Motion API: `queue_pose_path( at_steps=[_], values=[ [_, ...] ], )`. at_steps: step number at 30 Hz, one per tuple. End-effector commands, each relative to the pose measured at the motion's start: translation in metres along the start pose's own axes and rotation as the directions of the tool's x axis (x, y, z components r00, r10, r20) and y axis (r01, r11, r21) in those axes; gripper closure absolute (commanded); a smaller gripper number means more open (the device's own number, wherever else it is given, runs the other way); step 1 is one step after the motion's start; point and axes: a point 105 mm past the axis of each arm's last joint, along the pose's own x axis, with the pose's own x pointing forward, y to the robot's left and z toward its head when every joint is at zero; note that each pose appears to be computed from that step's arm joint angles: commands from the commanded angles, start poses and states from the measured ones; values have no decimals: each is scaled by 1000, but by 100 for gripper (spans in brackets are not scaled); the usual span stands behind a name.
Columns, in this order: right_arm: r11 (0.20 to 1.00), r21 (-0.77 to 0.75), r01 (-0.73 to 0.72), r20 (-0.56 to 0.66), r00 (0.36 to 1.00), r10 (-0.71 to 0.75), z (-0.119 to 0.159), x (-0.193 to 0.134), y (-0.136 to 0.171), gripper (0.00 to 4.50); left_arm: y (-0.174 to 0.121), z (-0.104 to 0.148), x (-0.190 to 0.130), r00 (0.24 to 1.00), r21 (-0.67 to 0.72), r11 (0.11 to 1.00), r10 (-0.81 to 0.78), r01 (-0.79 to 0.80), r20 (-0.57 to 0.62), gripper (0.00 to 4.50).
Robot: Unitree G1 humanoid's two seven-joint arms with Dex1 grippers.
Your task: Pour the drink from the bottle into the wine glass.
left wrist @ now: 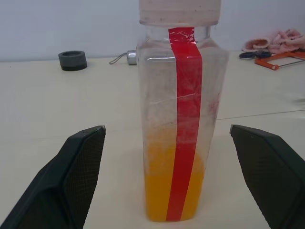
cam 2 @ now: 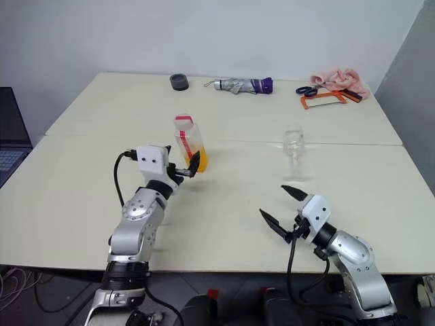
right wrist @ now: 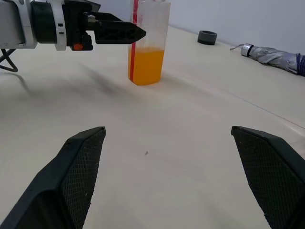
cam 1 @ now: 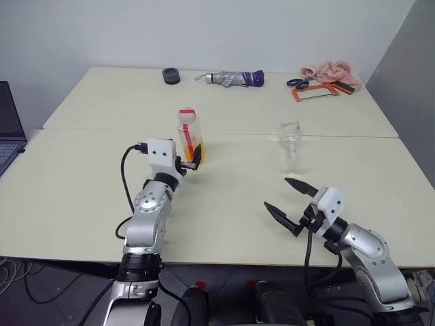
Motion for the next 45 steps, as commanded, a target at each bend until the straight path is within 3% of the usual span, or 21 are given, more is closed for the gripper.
queue_pose_path(
  at_steps=[1, 19, 45],
  values=[
    [999, -43, -17, 46, 999, 19, 12, 3, 1, 0, 1, 16, 6, 999, -4, 1000, 10, -10, 44, 3],
    [992, -67, -110, 71, 991, 115, 42, 22, 3, 0, -3, 32, 34, 1000, -21, 1000, 23, -23, 6, 3],
    [990, -77, -115, 63, 991, 120, 42, 26, 6, 0, -5, 40, 47, 1000, 45, 999, 15, -14, -21, 3]
  ],
)
